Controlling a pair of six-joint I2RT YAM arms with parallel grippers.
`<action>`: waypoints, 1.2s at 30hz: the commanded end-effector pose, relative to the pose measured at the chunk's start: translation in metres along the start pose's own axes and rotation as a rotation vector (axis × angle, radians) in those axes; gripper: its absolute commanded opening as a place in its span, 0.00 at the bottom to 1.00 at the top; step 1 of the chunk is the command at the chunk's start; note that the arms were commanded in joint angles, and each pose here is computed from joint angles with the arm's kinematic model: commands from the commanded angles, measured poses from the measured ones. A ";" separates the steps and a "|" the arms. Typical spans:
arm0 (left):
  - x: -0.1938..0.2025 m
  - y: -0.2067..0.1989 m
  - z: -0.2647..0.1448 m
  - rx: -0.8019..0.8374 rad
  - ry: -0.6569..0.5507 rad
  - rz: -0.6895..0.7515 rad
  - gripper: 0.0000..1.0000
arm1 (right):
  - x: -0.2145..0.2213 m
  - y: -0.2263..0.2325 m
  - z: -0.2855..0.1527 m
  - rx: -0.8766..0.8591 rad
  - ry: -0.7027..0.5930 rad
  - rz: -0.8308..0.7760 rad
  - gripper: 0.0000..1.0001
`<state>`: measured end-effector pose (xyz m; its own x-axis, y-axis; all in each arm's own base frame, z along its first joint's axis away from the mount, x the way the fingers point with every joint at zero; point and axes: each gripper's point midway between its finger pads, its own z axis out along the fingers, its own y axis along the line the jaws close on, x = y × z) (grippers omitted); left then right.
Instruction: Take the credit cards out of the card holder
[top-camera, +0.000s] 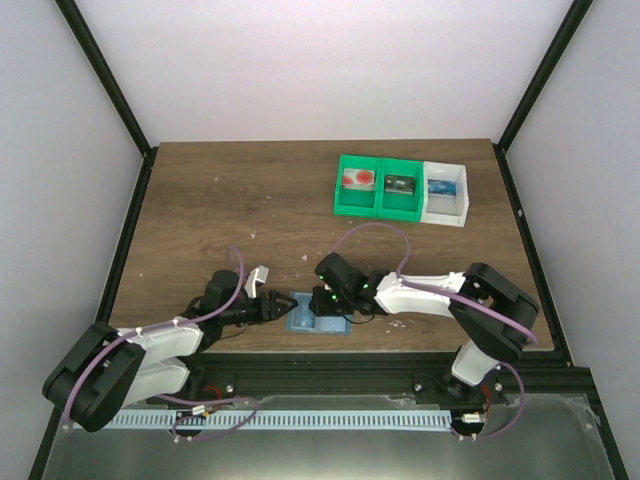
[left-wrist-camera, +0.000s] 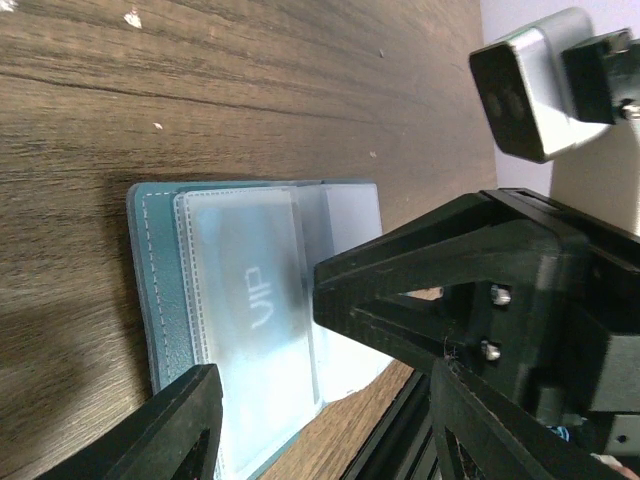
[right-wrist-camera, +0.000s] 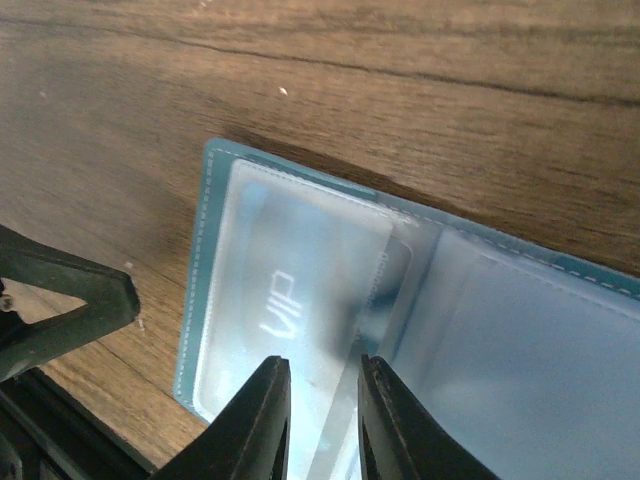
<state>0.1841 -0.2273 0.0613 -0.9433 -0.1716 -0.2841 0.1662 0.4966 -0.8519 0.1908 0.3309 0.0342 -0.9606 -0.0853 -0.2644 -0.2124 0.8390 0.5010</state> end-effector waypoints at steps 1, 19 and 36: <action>0.002 -0.002 0.001 0.025 0.009 0.003 0.59 | 0.001 -0.005 0.007 0.058 -0.013 -0.011 0.15; 0.003 0.000 0.004 0.018 0.028 -0.003 0.62 | 0.021 -0.023 0.021 0.044 0.004 0.027 0.00; 0.010 -0.008 0.013 0.053 0.071 0.000 0.62 | 0.024 -0.026 0.021 0.038 0.001 0.035 0.00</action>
<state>0.1750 -0.2350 0.0468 -0.9669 -0.1284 -0.2203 0.1317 0.4881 -0.8628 0.1917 0.3354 0.0222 -0.9546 -0.0331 -0.2960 -0.1952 0.8200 0.5380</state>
